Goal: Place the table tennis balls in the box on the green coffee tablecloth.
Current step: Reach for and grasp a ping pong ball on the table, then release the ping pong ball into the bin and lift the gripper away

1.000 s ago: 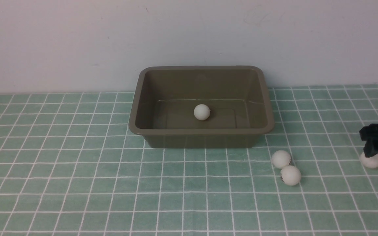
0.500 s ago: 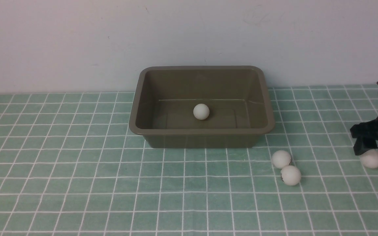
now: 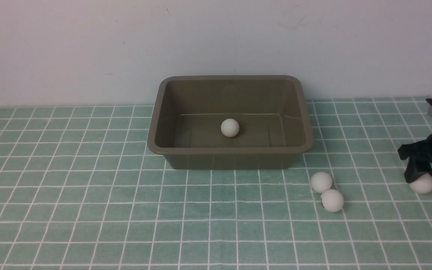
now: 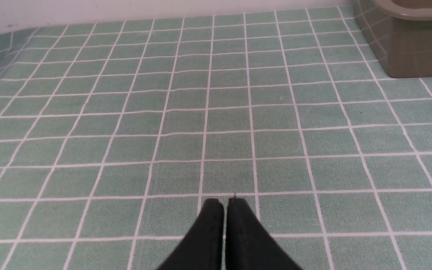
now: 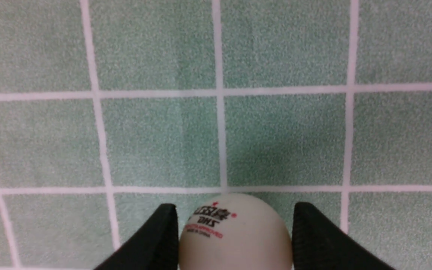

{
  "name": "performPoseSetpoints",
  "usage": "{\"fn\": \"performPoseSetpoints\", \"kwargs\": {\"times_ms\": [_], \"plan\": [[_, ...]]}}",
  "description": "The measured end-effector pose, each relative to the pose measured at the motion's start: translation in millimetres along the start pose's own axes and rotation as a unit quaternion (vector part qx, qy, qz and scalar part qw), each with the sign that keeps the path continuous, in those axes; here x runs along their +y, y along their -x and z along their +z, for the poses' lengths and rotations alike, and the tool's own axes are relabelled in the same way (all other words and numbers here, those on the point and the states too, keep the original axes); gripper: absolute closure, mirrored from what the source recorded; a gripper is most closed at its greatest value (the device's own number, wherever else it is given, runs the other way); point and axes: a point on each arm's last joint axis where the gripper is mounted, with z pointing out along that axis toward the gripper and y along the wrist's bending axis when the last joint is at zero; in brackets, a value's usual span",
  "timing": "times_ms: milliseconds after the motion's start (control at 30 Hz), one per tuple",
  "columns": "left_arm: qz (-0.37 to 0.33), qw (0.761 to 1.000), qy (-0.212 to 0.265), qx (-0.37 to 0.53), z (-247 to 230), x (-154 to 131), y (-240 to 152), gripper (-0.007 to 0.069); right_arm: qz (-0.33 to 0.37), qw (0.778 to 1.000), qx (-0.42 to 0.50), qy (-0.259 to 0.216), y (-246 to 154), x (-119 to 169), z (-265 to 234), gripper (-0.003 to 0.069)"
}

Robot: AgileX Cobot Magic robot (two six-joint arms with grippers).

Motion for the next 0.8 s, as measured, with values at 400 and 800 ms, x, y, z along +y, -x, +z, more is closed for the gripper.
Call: {"fn": "performPoseSetpoints", "kwargs": {"times_ms": [400,800], "plan": [[0.000,1.000,0.000,0.000,0,0,0,0.0629,-0.102,0.967,-0.138,0.187,61,104,-86,0.0302],[0.000,1.000,0.000,0.000,0,0,0,0.0629,-0.267,0.934,-0.161,0.173,81,252,-48,0.0300]]}}
